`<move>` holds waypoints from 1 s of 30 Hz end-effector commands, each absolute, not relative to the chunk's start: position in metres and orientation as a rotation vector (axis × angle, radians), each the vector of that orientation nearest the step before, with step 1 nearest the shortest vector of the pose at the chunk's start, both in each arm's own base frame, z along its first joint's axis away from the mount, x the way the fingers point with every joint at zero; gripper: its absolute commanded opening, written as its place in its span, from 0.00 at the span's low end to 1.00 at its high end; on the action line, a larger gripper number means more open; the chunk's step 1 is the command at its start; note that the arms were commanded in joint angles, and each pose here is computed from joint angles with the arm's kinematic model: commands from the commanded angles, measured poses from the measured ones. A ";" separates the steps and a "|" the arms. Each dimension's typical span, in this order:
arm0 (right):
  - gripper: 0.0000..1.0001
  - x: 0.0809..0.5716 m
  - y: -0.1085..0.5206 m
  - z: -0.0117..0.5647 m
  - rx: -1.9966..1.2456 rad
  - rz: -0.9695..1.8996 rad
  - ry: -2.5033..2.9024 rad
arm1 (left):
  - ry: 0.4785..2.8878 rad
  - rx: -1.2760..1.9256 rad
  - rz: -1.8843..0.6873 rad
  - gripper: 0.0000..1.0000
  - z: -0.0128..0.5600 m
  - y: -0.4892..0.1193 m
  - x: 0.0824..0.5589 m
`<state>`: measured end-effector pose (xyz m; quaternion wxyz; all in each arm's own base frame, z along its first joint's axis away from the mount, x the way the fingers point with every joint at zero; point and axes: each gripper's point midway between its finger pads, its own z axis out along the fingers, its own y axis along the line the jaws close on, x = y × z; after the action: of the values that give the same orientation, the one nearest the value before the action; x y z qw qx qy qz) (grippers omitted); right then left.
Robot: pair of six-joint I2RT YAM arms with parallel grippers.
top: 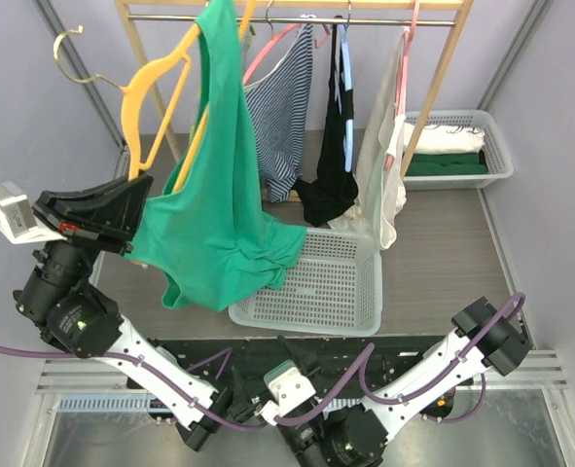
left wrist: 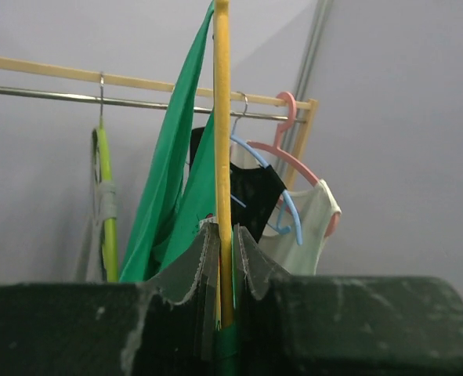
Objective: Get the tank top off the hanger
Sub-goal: Pick up the hanger from the clothesline.
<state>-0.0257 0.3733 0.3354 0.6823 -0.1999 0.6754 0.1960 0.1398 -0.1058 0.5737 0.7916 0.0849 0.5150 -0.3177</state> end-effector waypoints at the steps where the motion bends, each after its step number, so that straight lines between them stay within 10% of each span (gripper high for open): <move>1: 1.00 -0.084 0.447 0.386 -0.521 0.877 1.256 | 1.078 0.396 -0.598 0.00 0.552 -0.179 0.096; 30: 1.00 -0.046 0.466 0.388 -0.635 0.972 1.388 | 0.895 0.194 -0.562 0.01 0.553 -0.152 0.105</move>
<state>-0.0010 0.3707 0.3531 0.7058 -0.3740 0.5995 0.0509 0.1274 -0.1222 0.5287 0.7908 0.0475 0.4986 -0.3518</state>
